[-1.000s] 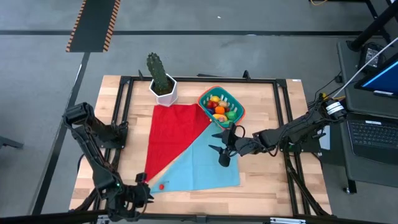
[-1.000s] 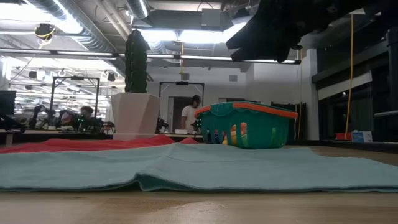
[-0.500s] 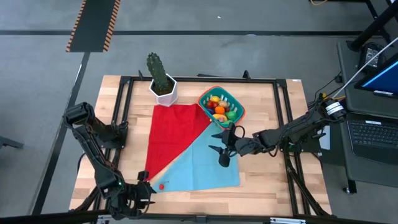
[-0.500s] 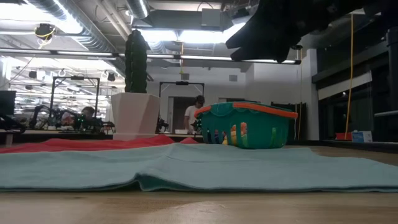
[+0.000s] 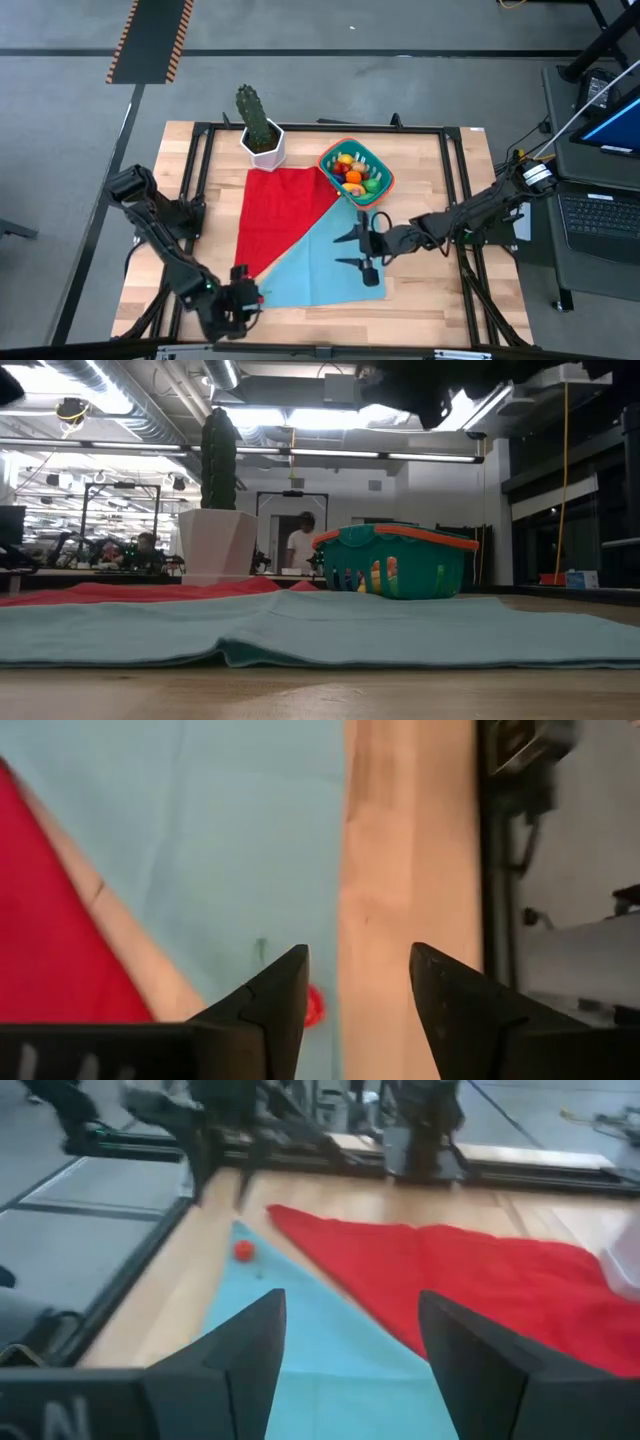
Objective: Build produce basket
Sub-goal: Put the red cherry into the blue basket
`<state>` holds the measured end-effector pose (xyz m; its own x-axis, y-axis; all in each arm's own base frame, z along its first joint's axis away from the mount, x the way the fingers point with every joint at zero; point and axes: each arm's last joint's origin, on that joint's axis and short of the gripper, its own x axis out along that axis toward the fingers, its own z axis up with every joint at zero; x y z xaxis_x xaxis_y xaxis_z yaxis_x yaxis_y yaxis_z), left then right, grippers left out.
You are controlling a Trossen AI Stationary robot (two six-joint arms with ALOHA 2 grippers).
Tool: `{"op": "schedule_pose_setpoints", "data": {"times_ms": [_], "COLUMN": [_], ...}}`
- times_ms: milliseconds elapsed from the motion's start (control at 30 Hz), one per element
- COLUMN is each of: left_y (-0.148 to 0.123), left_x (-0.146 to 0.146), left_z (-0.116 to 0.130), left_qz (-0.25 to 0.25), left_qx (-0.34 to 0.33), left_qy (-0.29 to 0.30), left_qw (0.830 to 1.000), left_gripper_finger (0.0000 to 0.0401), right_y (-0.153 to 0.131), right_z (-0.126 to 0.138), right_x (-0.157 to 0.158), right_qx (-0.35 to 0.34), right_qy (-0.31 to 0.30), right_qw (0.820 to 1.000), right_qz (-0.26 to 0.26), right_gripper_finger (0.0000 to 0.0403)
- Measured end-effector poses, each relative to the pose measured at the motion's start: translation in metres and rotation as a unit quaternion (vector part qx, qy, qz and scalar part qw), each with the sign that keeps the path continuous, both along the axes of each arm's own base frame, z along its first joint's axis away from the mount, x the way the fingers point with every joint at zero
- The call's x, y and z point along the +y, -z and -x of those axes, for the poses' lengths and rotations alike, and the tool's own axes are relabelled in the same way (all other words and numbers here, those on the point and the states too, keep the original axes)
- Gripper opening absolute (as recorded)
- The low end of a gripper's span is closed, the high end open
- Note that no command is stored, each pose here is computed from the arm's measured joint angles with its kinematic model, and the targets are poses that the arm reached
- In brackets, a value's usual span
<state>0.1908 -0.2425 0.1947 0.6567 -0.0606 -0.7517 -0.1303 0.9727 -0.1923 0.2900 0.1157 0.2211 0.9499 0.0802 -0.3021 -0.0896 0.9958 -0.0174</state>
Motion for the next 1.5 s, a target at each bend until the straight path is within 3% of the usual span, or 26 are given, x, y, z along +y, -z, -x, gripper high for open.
{"op": "schedule_pose_setpoints", "data": {"times_ms": [367, 1500], "left_y": [0.029, 0.041], "left_x": [0.014, 0.017], "left_z": [-0.027, -0.022], "left_qz": [0.061, 0.024], "left_qx": [0.12, 0.154], "left_qy": [-0.039, -0.048], "left_qw": [0.99, 0.987], "left_gripper_finger": [0.0165, 0.0165], "right_y": [0.0, 0.004], "right_z": [0.003, 0.002], "right_x": [0.008, 0.009], "right_qx": [0.0, 0.008], "right_qy": [-0.019, -0.015], "right_qw": [1.0, 1.0], "right_qz": [0.005, -0.004], "right_gripper_finger": [0.0228, 0.0228]}}
